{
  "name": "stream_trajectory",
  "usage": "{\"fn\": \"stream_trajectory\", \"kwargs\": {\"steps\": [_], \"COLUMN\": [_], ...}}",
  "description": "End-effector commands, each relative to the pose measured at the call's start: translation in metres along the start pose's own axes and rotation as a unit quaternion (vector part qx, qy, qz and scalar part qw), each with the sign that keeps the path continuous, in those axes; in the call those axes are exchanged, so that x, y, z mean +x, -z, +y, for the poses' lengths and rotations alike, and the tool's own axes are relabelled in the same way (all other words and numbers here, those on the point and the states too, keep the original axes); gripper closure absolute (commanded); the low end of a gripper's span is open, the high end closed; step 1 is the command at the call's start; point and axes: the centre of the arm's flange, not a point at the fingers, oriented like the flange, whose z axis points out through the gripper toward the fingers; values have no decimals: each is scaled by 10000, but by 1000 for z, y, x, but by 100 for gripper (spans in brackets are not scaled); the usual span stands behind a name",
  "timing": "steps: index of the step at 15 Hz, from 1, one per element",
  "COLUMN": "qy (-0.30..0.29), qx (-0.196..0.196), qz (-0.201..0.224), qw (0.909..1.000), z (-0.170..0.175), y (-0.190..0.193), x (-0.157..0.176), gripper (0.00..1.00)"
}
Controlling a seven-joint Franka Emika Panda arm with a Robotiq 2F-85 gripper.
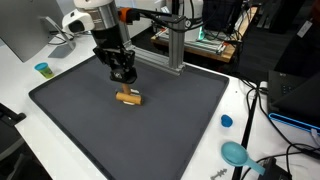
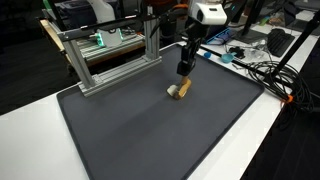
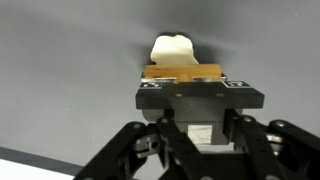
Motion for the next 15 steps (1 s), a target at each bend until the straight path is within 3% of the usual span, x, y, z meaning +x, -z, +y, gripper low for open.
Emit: {"fn": "stream_trajectory", "kwargs": {"steps": [1,15], "qy": [-118,-309], "qx": [-178,-12], "qz": [-445,-984], "qw": [9988,9947], "z": [24,40], "y": [-23,-41], "x": [-18,-26], "gripper": [78,78]}}
